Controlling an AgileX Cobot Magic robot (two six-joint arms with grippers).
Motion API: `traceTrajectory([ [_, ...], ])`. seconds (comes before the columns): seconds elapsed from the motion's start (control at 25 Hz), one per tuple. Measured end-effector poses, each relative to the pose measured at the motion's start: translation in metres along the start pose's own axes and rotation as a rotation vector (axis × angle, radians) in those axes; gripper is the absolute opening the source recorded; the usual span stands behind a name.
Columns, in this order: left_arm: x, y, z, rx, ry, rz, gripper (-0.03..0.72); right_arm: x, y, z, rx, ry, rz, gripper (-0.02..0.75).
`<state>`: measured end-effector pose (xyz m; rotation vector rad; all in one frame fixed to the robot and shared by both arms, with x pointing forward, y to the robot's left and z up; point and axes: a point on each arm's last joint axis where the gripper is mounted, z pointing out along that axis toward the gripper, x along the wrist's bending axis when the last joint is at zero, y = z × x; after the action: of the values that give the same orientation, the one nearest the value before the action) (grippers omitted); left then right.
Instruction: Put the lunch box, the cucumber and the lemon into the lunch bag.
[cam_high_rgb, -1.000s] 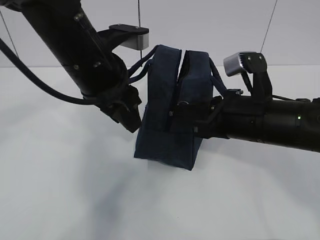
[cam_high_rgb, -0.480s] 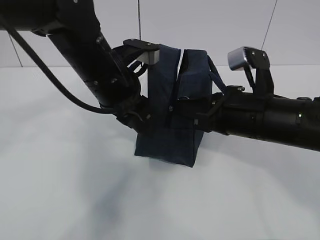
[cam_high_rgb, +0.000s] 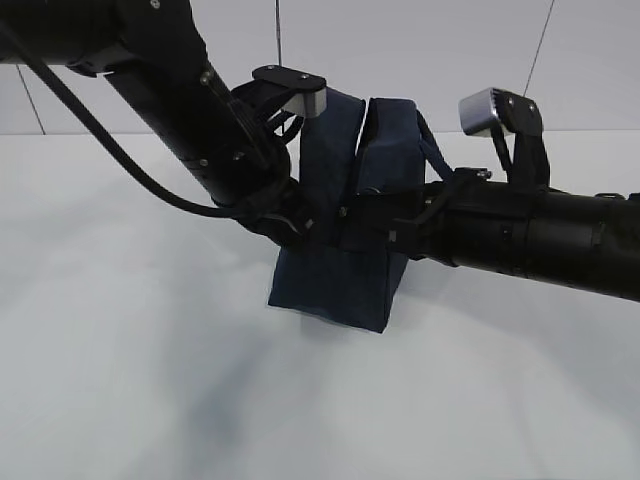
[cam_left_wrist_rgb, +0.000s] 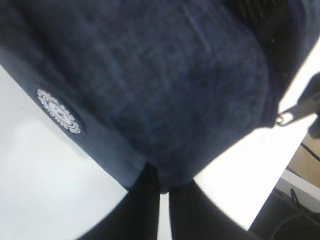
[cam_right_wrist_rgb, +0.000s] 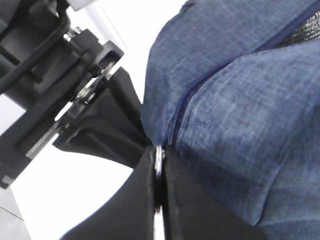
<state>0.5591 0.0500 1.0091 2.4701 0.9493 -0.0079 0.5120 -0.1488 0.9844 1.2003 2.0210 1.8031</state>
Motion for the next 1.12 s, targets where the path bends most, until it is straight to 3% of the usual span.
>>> traceTrajectory([
  [1.12, 0.000, -0.002, 0.000, 0.027, 0.005, 0.015, -0.010, -0.001, 0.033, 0.009, -0.093, -0.026, -0.009, 0.000],
])
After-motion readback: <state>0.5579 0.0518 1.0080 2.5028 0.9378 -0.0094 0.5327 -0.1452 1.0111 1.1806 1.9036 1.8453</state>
